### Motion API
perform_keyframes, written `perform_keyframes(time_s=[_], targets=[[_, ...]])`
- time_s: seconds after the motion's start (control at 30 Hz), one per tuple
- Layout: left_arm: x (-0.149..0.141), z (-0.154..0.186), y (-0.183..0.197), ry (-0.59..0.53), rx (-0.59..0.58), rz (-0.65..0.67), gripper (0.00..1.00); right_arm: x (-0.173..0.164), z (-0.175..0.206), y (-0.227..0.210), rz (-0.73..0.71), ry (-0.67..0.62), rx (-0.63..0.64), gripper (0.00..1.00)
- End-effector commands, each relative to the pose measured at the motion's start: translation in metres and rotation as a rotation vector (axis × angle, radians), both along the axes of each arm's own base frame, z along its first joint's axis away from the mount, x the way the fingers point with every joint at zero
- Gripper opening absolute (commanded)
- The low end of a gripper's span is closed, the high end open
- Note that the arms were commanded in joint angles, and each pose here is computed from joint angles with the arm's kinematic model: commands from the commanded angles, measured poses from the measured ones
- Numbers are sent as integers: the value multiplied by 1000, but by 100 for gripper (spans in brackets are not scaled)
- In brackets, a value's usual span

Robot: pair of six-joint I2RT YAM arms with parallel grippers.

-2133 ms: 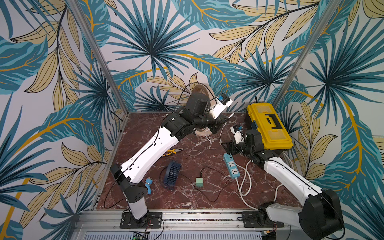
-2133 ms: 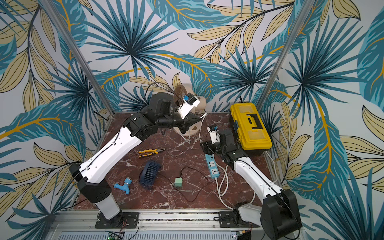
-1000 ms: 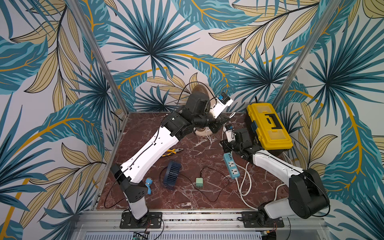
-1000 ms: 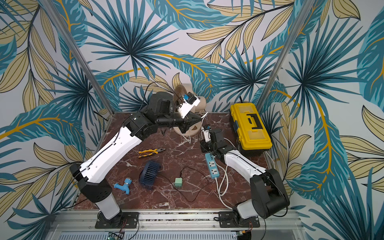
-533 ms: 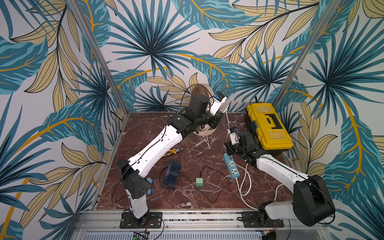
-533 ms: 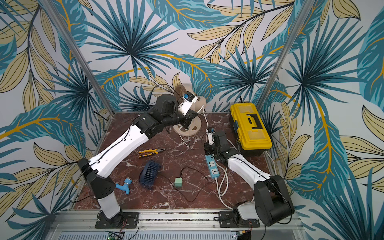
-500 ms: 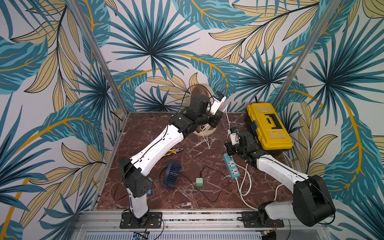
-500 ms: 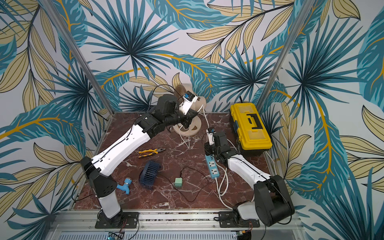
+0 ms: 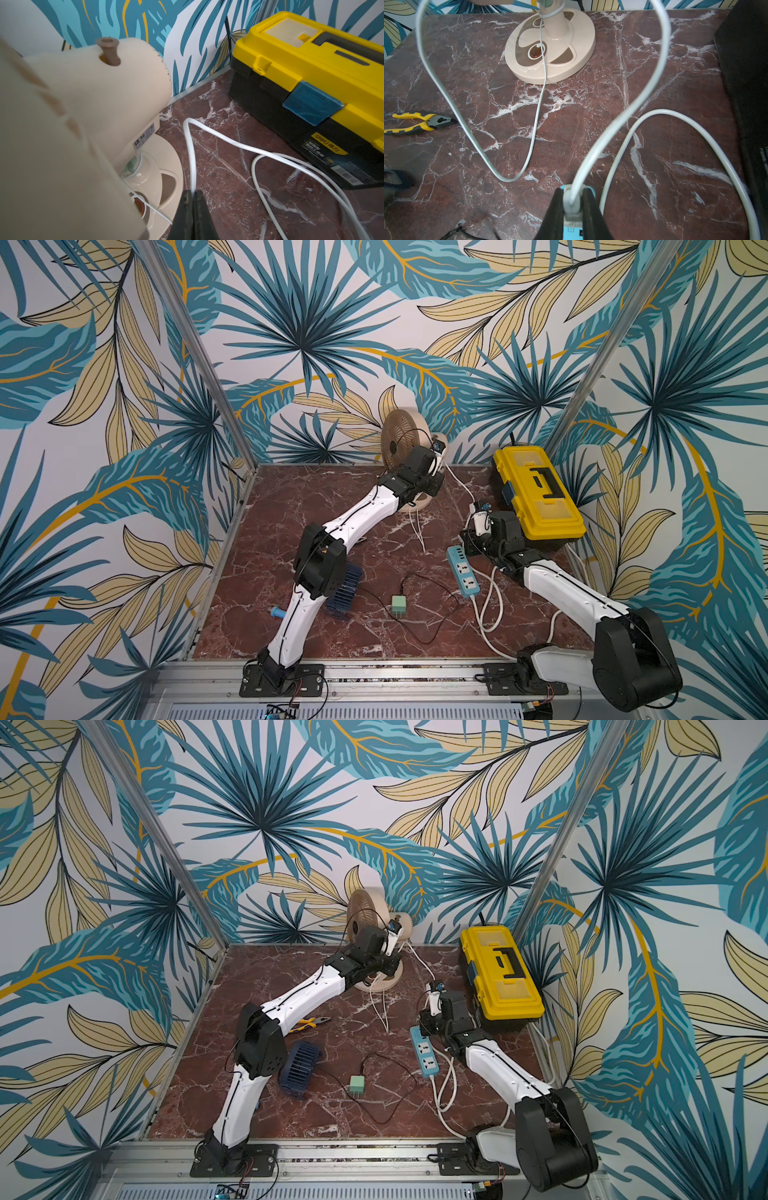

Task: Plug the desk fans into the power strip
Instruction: Pick up the plug from the center of the board.

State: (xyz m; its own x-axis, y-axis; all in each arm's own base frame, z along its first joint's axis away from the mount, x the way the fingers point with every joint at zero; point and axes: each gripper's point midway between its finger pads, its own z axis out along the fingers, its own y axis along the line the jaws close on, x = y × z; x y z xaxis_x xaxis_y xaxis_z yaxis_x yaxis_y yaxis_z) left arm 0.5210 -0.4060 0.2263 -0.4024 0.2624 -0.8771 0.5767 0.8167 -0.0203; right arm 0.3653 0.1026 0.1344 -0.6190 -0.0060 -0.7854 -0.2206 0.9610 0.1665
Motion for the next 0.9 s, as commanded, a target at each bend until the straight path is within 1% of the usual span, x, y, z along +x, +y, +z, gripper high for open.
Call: perform_keyframes(time_s=[0.0,0.03,0.07,0.1,0.17,0.23,0.33,0.47,0.57,0.7,0.77,0.87], targets=[[14,4,-3,-26,5,40,33,-5,-1,2,4,5,46,0],[18,-10,-6,-4,17,39,50,-6,-2,2,4,12,51,0],[18,-18,-7,21,31,37,62,-8,-3,2,4,17,55,0],[18,-22,-8,37,36,38,71,-10,-4,3,6,25,61,0],[13,-18,-7,58,24,35,83,-16,-6,3,5,41,73,0],[6,-6,-5,59,-8,33,89,-22,-6,6,16,48,98,0],[-6,12,1,54,-44,25,94,-29,-11,7,16,71,120,0],[-17,20,7,73,-41,15,96,-37,-19,9,16,103,147,0],[-17,14,14,73,-2,35,97,-40,-24,12,23,125,160,0],[-18,-4,22,94,37,55,96,-43,-36,14,11,160,165,0],[-22,-9,24,104,33,57,96,-45,-42,13,4,172,162,0],[-32,-7,30,110,9,67,96,-47,-44,14,1,171,145,0]])
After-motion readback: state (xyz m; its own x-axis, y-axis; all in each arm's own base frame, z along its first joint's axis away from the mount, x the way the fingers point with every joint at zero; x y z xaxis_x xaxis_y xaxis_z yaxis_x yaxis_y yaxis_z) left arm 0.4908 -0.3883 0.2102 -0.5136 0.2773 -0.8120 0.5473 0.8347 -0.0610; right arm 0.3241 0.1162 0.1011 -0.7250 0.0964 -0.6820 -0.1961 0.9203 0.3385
